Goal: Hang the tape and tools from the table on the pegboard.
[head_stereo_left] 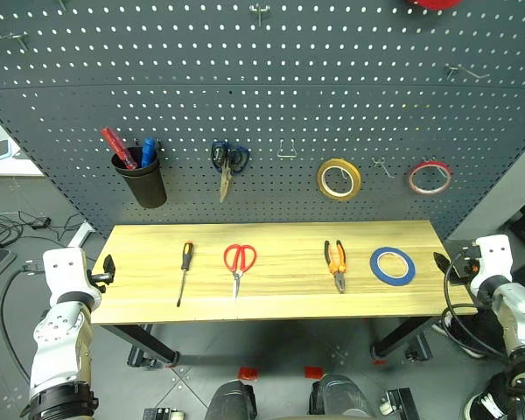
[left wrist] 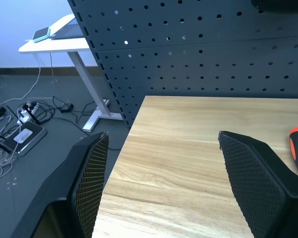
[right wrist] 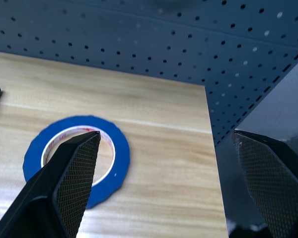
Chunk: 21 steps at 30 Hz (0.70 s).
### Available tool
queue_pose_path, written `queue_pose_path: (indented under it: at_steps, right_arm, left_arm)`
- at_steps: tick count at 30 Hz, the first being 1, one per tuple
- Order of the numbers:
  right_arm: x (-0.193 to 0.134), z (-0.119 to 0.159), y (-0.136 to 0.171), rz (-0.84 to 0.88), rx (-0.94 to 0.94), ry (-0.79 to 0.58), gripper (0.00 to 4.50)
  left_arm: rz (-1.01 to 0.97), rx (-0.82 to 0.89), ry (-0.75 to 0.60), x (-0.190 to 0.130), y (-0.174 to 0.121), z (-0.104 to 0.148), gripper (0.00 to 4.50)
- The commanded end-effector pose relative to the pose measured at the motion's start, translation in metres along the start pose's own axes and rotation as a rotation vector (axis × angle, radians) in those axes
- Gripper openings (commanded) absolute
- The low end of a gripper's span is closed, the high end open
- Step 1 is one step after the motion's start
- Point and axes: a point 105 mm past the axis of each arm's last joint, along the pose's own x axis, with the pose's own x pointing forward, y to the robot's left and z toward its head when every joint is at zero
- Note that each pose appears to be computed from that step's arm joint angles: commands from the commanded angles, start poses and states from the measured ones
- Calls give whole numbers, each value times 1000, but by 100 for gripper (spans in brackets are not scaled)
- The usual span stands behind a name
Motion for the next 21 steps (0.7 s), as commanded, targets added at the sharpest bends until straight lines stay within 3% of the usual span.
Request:
queue_pose_path:
  at_steps: [1,9,16,21]
  right_arm:
    - [0,21,-12,-34,-26,-67,450]
    - [3,27,17,69,-69,-82,450]
    - [-10,32,78,283,-137,-80,450]
    - [-23,41,102,317,-158,-80,450]
  left_arm:
    - [22,23,-41,-1,8,9,371]
    - [-4,73,-27,-5,2,8,371]
    - [-297,143,-166,-17,-64,47,371]
    - [-517,221,-192,-35,-102,55,371]
